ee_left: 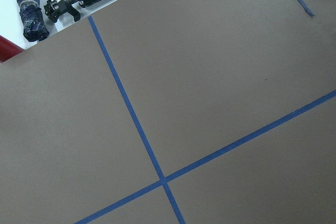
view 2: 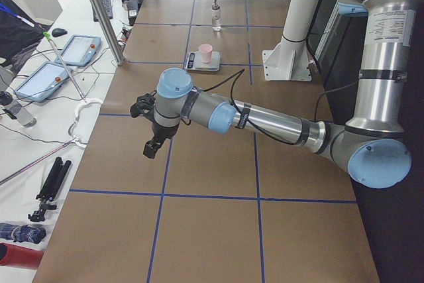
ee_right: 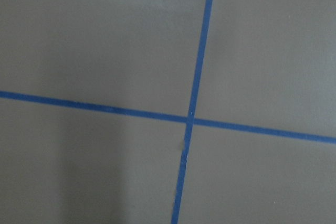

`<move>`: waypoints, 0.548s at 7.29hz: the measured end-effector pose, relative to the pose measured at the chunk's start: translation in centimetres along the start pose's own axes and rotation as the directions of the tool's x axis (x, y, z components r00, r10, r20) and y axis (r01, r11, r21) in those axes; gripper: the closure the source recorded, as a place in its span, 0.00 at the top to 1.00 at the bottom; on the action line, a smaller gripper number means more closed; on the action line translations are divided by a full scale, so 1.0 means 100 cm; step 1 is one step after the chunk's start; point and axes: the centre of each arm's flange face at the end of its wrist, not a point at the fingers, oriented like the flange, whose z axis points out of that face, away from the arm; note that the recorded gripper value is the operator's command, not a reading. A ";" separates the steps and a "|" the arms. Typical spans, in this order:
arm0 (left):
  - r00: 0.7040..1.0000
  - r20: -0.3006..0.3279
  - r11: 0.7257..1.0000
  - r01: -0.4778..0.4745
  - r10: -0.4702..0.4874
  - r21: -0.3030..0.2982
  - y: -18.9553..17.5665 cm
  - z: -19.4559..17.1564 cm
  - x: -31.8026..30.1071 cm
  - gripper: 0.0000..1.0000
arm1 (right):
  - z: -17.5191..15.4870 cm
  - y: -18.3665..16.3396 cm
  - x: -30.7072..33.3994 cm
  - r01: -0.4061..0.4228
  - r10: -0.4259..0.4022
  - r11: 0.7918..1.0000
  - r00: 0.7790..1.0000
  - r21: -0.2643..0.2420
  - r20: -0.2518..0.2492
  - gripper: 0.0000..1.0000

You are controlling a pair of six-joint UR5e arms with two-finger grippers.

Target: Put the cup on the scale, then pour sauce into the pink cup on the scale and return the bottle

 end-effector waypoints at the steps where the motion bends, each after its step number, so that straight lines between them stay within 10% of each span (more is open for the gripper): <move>1: 1.000 -0.006 1.000 0.005 -0.005 -0.006 0.002 0.003 -0.002 1.00 | 0.018 0.027 0.014 -0.008 0.008 1.000 1.000 -0.004 0.009 1.00; 4: 0.993 -0.104 0.998 0.055 -0.059 -0.040 0.017 0.023 -0.010 1.00 | 0.029 0.059 0.028 -0.029 0.029 1.000 0.997 0.003 0.075 1.00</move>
